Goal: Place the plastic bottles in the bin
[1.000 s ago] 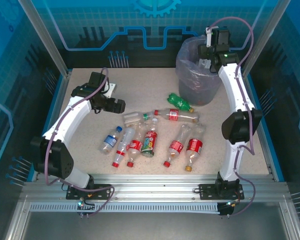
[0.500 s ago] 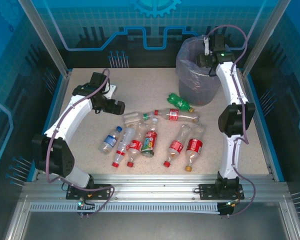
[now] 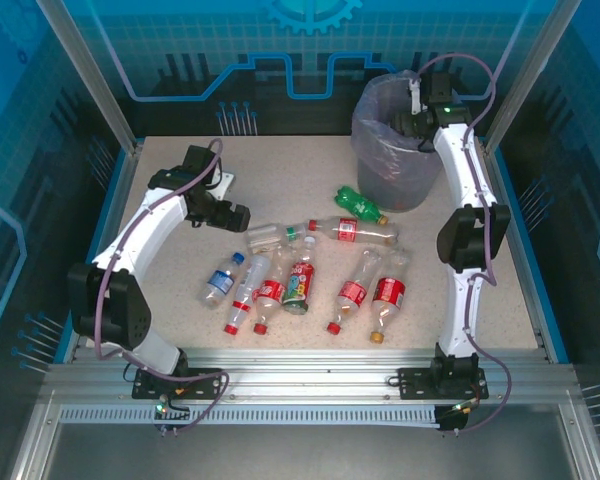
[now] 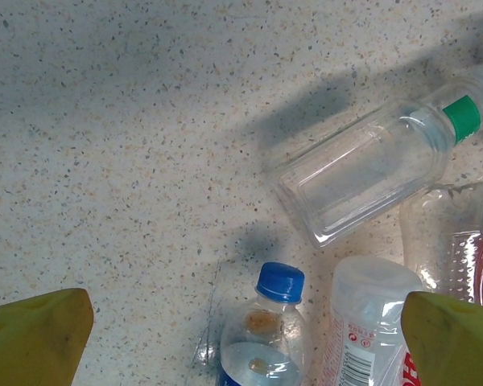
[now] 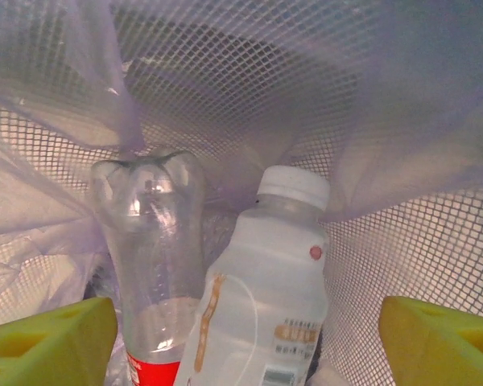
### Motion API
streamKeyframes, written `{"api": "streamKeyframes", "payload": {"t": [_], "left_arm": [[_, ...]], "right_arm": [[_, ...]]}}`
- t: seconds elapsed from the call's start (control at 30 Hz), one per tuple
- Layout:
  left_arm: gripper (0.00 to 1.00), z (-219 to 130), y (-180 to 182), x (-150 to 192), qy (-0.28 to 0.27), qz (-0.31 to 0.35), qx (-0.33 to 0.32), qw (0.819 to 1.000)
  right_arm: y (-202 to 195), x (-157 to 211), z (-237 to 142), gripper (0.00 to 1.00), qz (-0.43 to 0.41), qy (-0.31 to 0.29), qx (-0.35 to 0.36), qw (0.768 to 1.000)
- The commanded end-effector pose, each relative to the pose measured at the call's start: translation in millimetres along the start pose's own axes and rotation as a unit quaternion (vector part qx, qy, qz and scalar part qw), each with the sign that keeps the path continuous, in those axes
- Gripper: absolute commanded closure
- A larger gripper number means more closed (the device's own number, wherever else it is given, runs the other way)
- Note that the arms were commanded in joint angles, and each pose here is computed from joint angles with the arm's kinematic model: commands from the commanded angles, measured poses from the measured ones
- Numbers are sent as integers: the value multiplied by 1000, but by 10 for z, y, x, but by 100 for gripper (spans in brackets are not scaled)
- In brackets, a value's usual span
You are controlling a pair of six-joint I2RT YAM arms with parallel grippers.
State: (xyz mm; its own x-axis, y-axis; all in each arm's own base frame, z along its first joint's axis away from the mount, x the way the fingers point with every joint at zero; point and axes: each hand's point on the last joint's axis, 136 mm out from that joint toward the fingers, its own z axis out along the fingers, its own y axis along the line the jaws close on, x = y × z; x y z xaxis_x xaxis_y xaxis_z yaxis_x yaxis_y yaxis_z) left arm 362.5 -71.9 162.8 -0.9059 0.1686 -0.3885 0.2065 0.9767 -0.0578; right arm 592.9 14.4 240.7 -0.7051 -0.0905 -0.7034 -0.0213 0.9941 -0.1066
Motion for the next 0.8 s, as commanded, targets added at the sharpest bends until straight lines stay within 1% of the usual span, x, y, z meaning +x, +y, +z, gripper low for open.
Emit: {"api": "streamKeyframes", "payload": {"t": [0.0,0.1,0.2,0.33,0.43,0.53,0.6,0.67,0.77], "left_arm": [[1,-55,31,-1,8,12,-7,1000],[1,-88,23,35,16,17,-5,1000],[1,-138,27,141,40,12,-7,999],[1,-194,55,431,89,-3,-17,996],[1,-160,51,697,130,-10,-16,991],[3,-93,65,920,164,-16,-20,986],[3,-68,71,1014,178,-14,-21,984],[3,-67,151,1101,194,-9,-38,980],[6,-16,202,1188,214,-15,-37,976]], "right_arm": [[-105,-225,-363,13,5,-32,-8,999],[-83,-329,-590,10,3,-51,-20,998],[-46,-435,-895,7,1,-73,-36,997],[40,-473,-1297,6,-9,-95,-45,994],[203,-390,-1551,6,-16,-104,-63,992],[423,-245,-1722,6,-20,-108,-89,990],[562,-144,-1809,6,-20,-109,-109,988],[680,-42,-1892,6,-17,-113,-130,985],[750,82,-1930,6,-5,-120,-147,982]]}}
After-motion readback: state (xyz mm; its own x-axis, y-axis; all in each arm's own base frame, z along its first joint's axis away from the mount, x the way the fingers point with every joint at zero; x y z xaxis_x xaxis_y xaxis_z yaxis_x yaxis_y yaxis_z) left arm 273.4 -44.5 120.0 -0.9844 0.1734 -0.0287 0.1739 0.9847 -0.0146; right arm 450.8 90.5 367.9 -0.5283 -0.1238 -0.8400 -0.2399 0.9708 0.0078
